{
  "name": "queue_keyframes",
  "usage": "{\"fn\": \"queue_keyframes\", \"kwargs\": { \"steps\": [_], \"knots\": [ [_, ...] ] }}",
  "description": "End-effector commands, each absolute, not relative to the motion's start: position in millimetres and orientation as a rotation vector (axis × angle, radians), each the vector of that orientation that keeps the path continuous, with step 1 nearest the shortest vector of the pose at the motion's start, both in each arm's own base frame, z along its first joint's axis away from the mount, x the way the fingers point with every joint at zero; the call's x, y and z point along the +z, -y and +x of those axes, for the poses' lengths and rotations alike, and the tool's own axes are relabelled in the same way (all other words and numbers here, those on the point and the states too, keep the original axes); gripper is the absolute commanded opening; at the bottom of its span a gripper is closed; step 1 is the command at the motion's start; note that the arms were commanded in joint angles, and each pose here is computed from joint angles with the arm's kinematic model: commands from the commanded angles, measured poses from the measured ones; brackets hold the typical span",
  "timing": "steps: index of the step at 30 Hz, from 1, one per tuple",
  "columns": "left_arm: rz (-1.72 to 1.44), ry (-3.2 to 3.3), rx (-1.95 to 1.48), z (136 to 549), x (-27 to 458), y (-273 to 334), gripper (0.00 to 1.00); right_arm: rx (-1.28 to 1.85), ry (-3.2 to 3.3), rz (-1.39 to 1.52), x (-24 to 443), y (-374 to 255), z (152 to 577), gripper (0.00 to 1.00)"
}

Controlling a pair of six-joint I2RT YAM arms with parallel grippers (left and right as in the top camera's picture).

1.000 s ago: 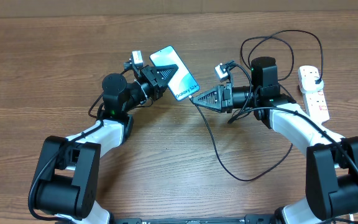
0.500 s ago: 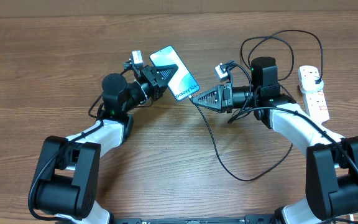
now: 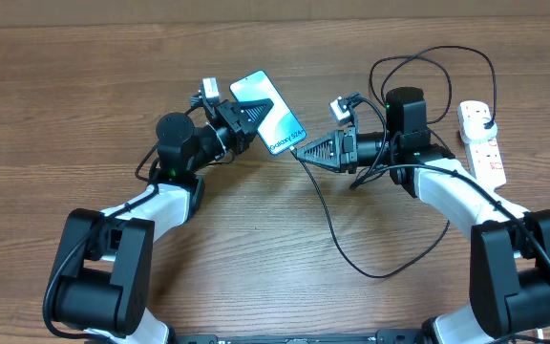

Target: Plug charger to phone and switch on socket

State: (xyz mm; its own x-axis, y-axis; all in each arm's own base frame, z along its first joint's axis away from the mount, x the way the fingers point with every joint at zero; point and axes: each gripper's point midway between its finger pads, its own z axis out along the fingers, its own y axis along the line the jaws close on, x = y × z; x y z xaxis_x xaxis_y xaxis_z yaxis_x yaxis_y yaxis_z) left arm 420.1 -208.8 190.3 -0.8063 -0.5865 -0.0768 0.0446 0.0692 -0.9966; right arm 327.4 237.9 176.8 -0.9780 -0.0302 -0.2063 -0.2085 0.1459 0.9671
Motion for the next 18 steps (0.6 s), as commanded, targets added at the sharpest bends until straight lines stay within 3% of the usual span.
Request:
{"fn": "queue_keyframes", "kwargs": {
  "steps": [1, 18],
  "knots": [
    [-0.493, -1.879, -1.810, 416.9, 200.2, 206.8, 0.04, 1.921, -2.245, -0.257, 186.3, -239.1, 331.6, 0.04],
    [-0.491, -1.881, -1.812, 416.8, 200.0, 204.8, 0.04, 1.922, -2.244, -0.259, 186.5, -239.1, 331.4, 0.04]
  ]
}}
